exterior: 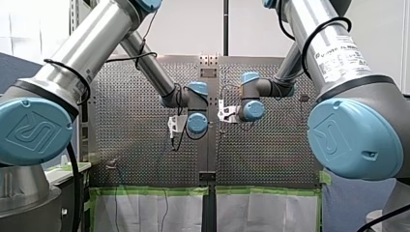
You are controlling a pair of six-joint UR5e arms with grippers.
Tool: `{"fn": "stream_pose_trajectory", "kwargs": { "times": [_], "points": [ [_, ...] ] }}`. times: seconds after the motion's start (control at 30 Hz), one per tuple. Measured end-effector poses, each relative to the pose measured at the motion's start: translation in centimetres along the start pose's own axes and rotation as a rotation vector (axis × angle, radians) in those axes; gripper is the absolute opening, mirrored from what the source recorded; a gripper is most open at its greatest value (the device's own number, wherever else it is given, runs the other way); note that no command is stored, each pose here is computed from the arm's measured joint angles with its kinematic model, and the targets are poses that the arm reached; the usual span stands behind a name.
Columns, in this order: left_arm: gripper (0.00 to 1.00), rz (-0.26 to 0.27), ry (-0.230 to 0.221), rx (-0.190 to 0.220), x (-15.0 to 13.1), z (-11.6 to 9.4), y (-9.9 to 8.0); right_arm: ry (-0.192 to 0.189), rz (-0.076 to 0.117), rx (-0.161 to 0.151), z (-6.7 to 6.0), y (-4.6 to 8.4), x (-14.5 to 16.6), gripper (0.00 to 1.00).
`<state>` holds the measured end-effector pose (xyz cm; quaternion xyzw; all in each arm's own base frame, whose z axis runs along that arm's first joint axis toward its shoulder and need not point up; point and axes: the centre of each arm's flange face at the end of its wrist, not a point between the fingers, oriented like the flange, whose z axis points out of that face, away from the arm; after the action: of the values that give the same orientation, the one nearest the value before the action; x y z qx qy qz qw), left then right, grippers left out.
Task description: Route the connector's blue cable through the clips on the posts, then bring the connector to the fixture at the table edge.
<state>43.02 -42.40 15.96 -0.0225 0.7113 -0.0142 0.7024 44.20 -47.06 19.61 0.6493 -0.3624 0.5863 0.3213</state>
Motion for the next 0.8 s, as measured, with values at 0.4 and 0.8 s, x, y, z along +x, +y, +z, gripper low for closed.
{"fn": "stream_pose_trajectory", "kwargs": {
  "times": [0.4, 0.8],
  "points": [
    [0.05, -0.018, 0.012, 0.045, 1.7, -1.1, -1.8, -0.025, -0.019, -0.001, -0.4, -0.6, -0.3, 0.0],
    [0.05, -0.019, 0.01, 0.039, 1.8, -1.2, -1.9, -0.053, -0.013, -0.027, -2.2, -0.2, -3.1, 0.0]
  ]
}}
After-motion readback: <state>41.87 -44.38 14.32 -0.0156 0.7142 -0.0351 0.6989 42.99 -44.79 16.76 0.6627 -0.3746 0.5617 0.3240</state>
